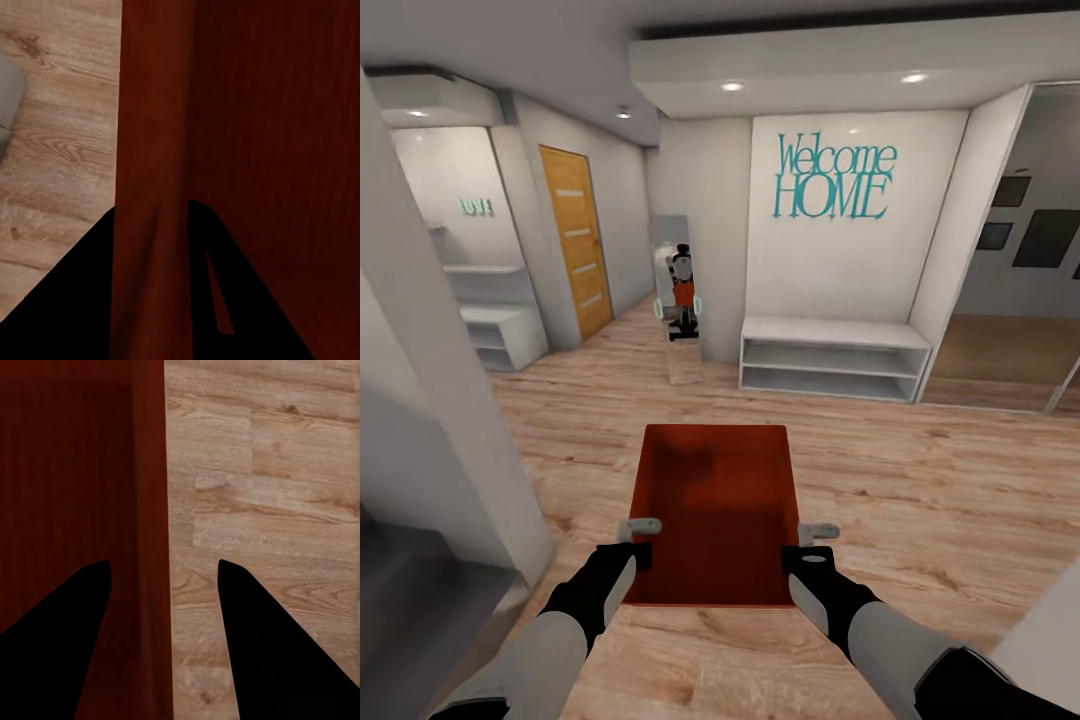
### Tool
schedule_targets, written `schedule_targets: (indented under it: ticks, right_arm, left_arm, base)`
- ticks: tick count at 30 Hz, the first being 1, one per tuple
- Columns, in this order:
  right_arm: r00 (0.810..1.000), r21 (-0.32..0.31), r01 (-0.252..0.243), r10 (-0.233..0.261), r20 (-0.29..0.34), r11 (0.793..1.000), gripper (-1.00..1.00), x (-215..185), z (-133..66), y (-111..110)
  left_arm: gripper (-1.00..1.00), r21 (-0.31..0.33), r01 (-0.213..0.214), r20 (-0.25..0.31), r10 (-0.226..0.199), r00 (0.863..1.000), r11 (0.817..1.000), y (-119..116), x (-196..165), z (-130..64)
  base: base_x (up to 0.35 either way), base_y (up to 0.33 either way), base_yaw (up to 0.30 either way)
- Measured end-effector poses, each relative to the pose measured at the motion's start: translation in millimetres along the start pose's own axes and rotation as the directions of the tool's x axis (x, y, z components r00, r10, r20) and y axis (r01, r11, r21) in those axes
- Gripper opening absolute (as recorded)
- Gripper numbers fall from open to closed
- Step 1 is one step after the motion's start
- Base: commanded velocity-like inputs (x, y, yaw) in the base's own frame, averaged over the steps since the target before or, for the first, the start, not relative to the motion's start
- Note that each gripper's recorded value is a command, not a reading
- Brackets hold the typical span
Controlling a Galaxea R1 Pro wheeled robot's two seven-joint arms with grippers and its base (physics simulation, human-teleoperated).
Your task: Move the two storage containers from the living room to the garage. In the garage, place one container on the floor and stack the other container on top of it (either order is fine).
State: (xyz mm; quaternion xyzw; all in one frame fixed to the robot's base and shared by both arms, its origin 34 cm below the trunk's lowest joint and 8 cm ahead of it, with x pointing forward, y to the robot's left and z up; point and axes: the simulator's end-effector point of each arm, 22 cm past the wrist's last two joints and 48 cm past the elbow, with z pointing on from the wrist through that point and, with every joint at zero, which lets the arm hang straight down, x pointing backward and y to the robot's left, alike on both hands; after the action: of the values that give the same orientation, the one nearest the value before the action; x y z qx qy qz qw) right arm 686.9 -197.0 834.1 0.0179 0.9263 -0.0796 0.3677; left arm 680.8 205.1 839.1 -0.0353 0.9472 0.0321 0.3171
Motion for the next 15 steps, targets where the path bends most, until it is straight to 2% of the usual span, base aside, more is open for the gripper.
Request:
schedule_targets:
  ticks: [15]
  right_arm:
    - [1.000,0.000,0.000,0.000,0.000,1.000,-1.00,0.0,0.0,0.0]
  left_arm:
    - [-1.00,0.000,0.000,0.000,0.000,1.000,1.000,0.0,-0.1,0.0]
  base:
    - [0.323,0.000,0.000]
